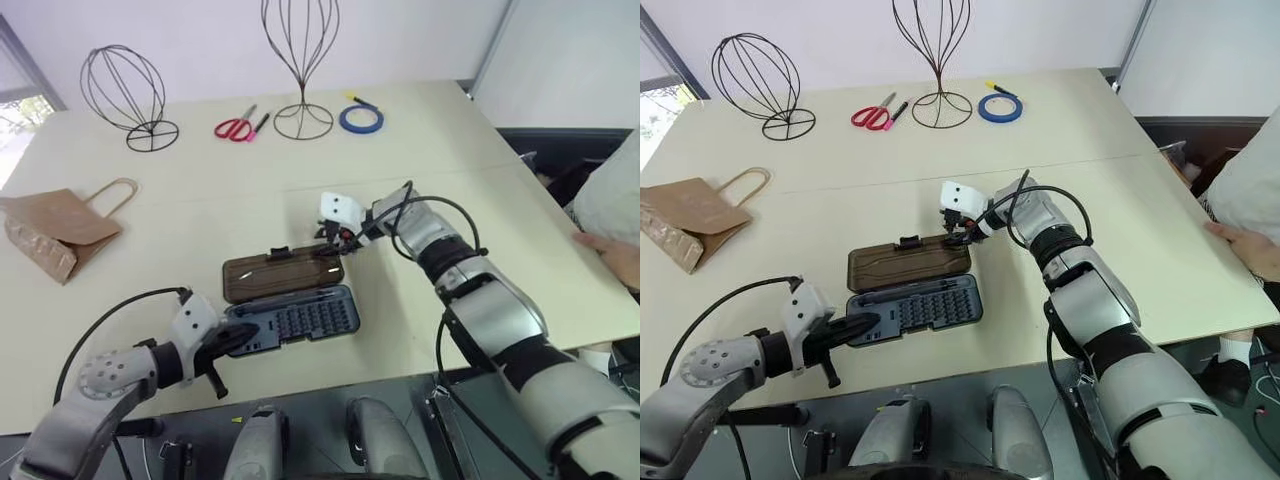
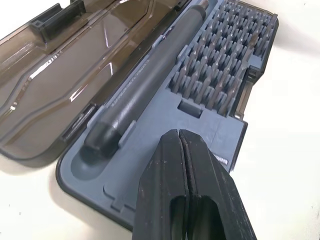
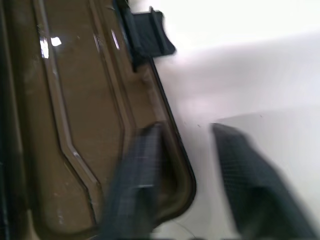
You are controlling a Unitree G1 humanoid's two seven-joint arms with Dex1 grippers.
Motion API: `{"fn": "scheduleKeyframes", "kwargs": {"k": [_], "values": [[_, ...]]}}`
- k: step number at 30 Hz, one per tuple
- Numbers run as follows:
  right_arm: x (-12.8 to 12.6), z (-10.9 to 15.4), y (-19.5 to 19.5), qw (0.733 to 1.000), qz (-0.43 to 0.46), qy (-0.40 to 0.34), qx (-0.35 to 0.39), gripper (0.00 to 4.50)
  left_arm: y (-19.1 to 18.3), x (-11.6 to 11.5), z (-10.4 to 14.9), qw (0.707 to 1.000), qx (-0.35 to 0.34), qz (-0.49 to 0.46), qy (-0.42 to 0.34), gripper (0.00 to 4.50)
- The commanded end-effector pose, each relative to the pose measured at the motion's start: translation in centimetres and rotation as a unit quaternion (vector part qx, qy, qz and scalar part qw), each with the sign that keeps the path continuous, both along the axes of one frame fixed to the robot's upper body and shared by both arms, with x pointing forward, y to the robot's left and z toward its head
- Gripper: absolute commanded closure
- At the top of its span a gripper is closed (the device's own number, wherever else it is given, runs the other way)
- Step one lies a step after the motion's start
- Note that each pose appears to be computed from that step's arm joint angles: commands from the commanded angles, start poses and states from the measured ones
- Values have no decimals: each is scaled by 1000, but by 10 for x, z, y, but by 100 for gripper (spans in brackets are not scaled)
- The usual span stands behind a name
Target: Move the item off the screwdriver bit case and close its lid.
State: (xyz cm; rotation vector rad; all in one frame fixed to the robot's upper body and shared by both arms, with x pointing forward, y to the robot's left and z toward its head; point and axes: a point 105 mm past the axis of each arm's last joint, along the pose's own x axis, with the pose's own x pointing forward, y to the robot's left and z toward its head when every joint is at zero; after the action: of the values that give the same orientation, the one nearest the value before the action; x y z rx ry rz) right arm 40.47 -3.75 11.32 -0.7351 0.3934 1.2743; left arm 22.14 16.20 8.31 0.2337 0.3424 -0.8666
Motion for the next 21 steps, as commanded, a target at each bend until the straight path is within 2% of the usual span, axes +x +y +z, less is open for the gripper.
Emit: {"fn": "scheduleKeyframes", "kwargs": {"k": [1, 8, 16, 21], "values": [[5, 3, -6, 1000, -14, -10, -11, 447, 5, 0, -5, 1000, 10, 7, 5, 450], [1, 1, -2, 1000, 4, -14, -14, 447, 10, 4, -9, 1000, 12, 11, 2, 450], [3, 27, 7, 980, 77, -183, -28, 447, 13, 9, -8, 1000, -8, 29, -4, 450], [-18, 40, 5, 963, 110, -245, -2, 447, 15, 16, 3, 998, -33, 47, -21, 450]]}}
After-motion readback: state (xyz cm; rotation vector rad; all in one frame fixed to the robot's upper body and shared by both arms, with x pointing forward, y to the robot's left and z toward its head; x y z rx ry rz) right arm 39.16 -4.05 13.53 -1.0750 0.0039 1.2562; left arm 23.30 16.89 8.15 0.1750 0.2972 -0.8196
